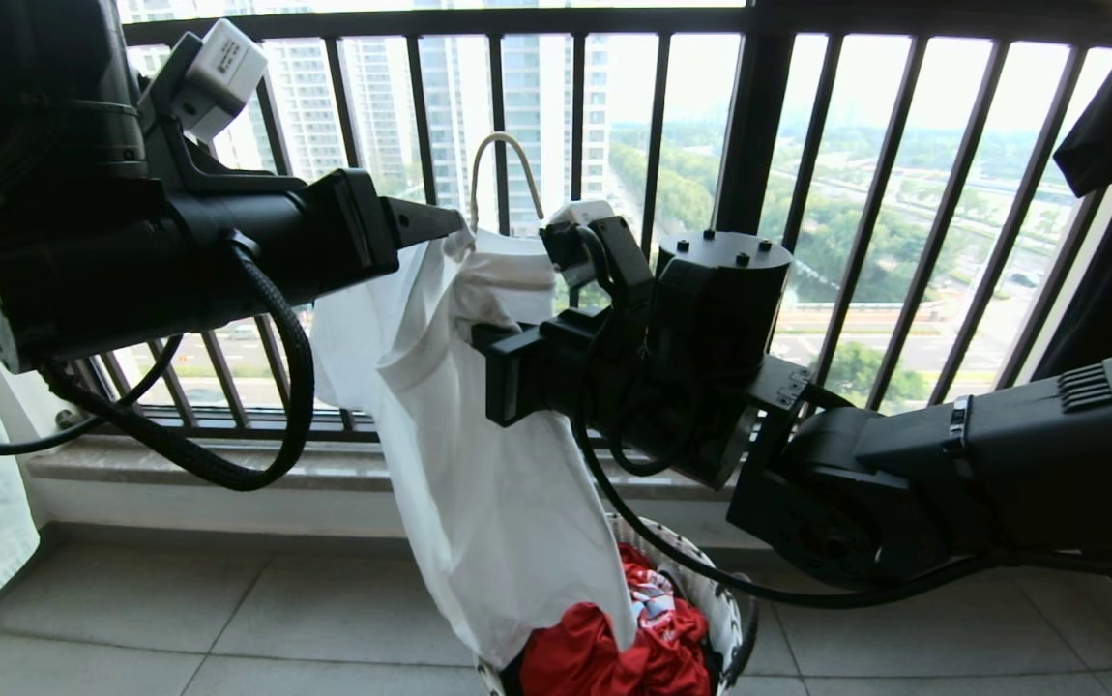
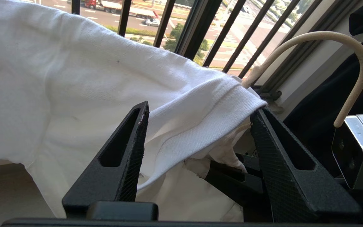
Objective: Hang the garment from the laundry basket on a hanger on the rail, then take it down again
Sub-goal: Hang the clothes on the clothes rack, then hang the clothes rack on the clothesline
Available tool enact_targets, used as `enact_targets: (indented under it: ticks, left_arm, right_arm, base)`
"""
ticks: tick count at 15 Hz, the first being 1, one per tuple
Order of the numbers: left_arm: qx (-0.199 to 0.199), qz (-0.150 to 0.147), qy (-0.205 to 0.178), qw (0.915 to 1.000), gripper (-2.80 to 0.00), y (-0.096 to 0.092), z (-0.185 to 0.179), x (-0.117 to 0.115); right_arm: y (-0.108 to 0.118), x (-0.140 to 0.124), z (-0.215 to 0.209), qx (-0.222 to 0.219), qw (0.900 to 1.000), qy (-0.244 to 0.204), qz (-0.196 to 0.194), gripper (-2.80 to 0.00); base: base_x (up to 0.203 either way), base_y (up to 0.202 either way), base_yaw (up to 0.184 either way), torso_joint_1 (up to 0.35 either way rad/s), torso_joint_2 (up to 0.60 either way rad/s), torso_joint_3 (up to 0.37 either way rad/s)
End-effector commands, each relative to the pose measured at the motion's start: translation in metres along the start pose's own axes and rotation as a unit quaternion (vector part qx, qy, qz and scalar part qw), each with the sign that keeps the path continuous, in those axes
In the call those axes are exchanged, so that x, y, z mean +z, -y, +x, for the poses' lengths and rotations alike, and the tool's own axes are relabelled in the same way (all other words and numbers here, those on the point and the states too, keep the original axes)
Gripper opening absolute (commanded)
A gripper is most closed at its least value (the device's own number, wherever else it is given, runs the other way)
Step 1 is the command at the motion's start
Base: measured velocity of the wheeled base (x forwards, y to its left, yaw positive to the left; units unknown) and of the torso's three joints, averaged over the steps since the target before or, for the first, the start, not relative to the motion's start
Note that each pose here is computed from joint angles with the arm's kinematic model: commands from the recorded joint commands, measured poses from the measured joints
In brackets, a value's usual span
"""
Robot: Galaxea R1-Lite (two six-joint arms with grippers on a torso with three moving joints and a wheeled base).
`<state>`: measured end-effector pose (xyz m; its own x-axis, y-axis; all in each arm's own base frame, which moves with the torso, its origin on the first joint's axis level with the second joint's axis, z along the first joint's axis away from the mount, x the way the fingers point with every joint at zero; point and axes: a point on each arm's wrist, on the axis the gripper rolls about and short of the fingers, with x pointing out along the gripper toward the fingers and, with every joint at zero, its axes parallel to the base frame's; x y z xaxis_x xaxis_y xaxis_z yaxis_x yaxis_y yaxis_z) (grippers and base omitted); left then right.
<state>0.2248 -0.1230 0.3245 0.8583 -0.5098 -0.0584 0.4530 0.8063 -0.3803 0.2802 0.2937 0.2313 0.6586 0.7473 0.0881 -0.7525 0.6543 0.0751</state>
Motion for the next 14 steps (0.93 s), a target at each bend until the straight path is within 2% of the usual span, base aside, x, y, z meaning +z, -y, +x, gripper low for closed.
enact_targets:
  ticks: [1,5,8,11,13,14]
  left_arm:
    - [-0.003,-0.001,0.004,1.0,0.0,0.003,-0.011,0.006]
    - [0.018,-0.004,-0.048,0.9987,0.0,0.01,-0.029,0.019]
    - [0.017,-0.005,-0.044,0.9989,0.0,0.011,-0.033,0.021]
    - [0.018,-0.004,-0.02,0.9996,0.0,0.012,-0.058,0.032]
    - [0.031,-0.004,-0.032,0.999,0.0,0.011,-0.058,0.037]
    - [0.037,-0.003,-0.034,0.9987,-1.29,0.012,-0.058,0.044]
  right_arm:
    - [0.001,0.001,0.0,-0.001,1.0,0.004,0.0,-2.8]
    - [0.003,0.003,0.001,-0.01,1.0,0.007,-0.001,-2.8]
    - [0.002,0.004,0.001,-0.011,1.0,0.008,0.0,-2.8]
    - [0.003,0.007,0.0,-0.012,1.0,0.012,-0.001,-2.8]
    - [0.004,0.01,-0.003,-0.013,1.0,0.015,-0.001,-2.8]
    - [0.004,0.011,-0.003,-0.013,1.0,0.016,-0.001,-2.8]
  base:
    - [0.0,0.0,0.0,0.0,0.0,0.0]
    - [0.0,0.0,0.0,0.0,0.0,0.0]
    - [0.0,0.0,0.0,0.0,0.0,0.0]
    - [0.0,0.0,0.0,0.0,0.0,0.0]
    - [0.0,0.0,0.0,0.0,0.0,0.0]
    - [0.0,0.0,0.0,0.0,0.0,0.0]
